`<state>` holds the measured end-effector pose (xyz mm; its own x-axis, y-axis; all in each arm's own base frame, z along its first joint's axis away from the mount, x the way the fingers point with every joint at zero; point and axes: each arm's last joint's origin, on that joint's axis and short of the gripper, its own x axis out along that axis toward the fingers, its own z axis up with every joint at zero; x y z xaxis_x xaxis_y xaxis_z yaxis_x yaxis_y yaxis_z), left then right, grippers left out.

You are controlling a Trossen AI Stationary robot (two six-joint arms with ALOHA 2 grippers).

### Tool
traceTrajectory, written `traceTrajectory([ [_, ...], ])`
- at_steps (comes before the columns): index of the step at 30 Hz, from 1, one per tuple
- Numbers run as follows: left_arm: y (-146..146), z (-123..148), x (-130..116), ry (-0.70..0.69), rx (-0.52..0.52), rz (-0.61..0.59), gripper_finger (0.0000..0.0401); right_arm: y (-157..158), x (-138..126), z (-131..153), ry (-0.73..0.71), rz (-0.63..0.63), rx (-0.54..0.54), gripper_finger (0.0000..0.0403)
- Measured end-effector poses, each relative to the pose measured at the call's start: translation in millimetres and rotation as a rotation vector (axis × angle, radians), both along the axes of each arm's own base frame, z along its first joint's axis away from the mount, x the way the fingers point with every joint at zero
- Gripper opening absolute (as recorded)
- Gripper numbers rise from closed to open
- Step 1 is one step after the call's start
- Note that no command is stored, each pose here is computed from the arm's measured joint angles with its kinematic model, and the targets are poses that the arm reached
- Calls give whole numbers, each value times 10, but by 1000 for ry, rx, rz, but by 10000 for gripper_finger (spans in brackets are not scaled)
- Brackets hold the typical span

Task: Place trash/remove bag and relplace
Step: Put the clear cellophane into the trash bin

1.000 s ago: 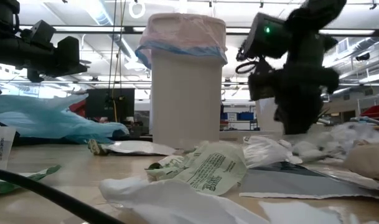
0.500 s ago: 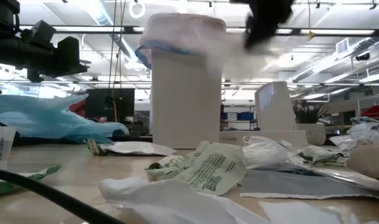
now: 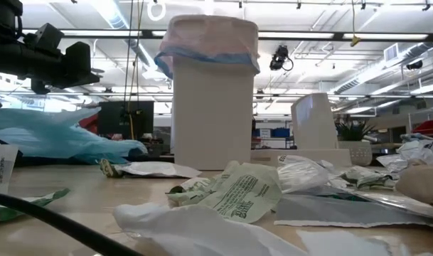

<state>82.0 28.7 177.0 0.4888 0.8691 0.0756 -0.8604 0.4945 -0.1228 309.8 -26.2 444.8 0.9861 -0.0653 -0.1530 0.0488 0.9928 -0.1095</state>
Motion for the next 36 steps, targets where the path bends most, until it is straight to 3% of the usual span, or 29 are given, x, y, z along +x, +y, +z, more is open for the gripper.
traceTrajectory([
  [5, 0, 1, 0, 0, 0, 0, 21, -362, 5, 107, -132, -111, -42, 0],
  [8, 0, 0, 0, 0, 0, 0, 21, -587, 75, -2, -92, -164, -20, 0],
  [12, 0, 0, 0, 0, 0, 0, 21, -826, 274, -352, 60, -185, 66, 0],
  [20, 0, 1, 0, 0, 0, 0, 21, -964, 396, -661, 197, -250, 197, 7],
  [31, 0, 1, 0, 0, 0, 0, 21, -946, 344, -678, 229, -276, 323, 110],
  [36, 0, 0, 0, 1, 0, 0, 21, -922, 285, -604, 209, -283, 330, 150],
])
